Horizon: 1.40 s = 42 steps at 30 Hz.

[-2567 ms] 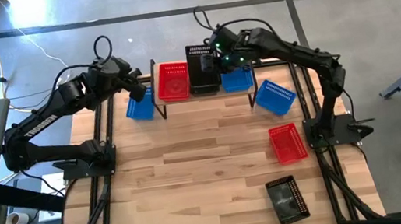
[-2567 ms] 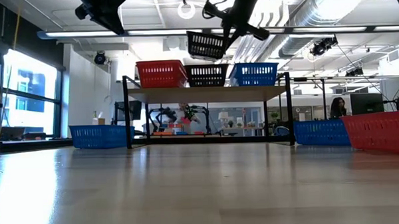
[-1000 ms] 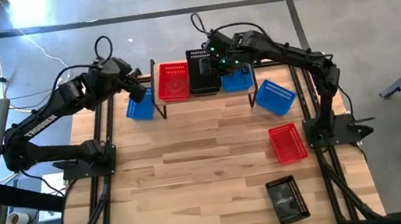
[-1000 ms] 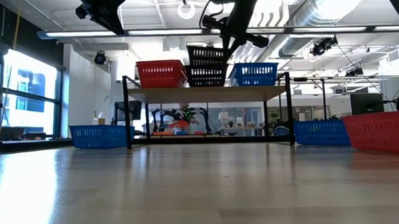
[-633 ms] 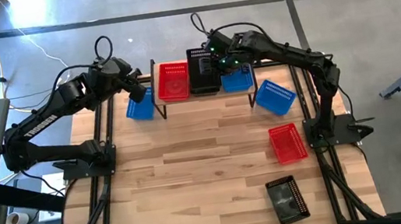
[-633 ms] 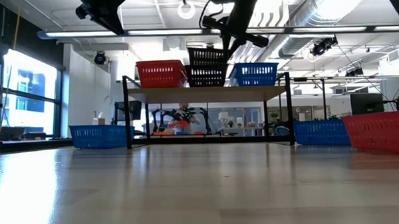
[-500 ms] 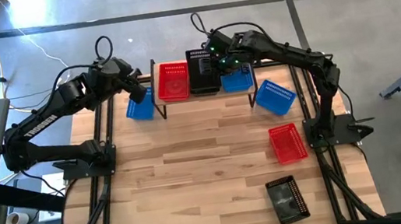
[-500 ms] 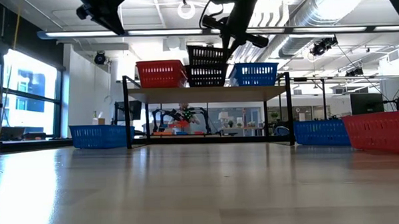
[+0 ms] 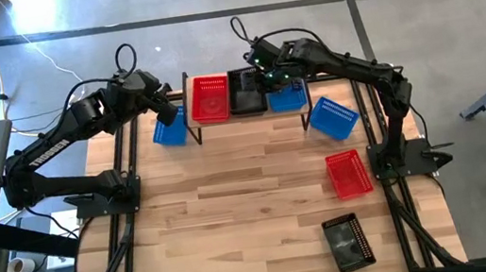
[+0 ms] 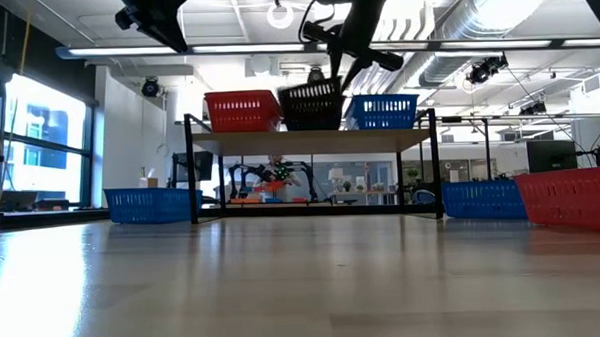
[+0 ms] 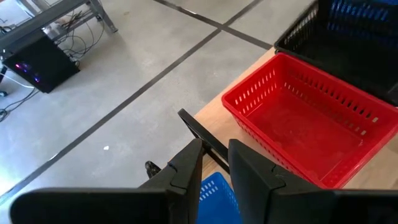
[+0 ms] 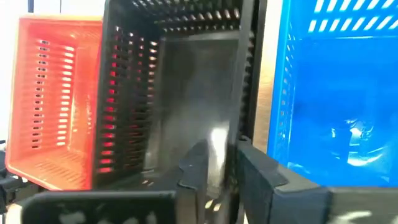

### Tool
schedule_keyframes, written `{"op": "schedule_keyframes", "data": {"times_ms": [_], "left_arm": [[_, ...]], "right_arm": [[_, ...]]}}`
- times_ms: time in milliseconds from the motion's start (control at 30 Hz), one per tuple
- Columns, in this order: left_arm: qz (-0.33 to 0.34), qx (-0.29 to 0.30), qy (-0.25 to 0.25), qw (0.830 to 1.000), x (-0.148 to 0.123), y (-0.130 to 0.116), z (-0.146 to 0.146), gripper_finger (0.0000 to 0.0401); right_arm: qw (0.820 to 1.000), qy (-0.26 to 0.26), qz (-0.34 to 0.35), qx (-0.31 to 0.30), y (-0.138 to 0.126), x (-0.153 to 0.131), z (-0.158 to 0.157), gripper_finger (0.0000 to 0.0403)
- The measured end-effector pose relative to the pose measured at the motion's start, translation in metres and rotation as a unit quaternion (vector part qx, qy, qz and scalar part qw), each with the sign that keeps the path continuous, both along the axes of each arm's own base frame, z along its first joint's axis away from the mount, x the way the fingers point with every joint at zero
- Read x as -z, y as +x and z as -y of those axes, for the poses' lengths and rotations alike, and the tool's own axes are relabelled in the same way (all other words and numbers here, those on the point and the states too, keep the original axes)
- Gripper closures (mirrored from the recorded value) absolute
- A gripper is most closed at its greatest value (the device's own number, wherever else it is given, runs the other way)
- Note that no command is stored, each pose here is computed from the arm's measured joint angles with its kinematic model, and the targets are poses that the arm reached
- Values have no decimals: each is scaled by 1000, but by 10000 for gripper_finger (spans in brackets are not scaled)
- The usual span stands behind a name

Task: Stack baskets on shelf by color
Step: Stack the left black bin on top of the black bin on the shelf, then stack the left blue bin on top of the blue bin on the shelf

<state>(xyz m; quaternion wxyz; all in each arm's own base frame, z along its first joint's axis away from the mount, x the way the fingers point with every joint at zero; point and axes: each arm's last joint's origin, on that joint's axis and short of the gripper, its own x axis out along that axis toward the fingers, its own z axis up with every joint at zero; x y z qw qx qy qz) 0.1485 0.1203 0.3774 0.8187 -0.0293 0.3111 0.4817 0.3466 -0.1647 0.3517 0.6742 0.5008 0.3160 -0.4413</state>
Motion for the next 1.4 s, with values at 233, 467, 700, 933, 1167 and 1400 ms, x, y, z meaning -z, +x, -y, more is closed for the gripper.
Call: {"op": "schedule_keyframes", "data": {"times_ms": [233,467,700,933,1167,1400], "left_arm": [[0,0,0,1000,0,0,0,332],[-3,1,-2,1000,1,0,0,332],[-34,29,-54,998,9,-4,5,332],[-74,53,-137,986,20,-12,14,332],[-144,125,-169,967,28,-18,21,332],[-188,221,-203,935,55,-23,29,332]], "right_arm": [[1000,-6,-2,-10,-1,-1,1,319],[999,-37,2,-35,-11,-15,-2,320],[992,-71,-2,-101,-16,-25,-7,320],[981,-101,-7,-168,-22,-34,-11,320],[964,-154,-7,-216,-35,-52,-17,320],[949,-214,-8,-231,-55,-74,-24,320]]}}
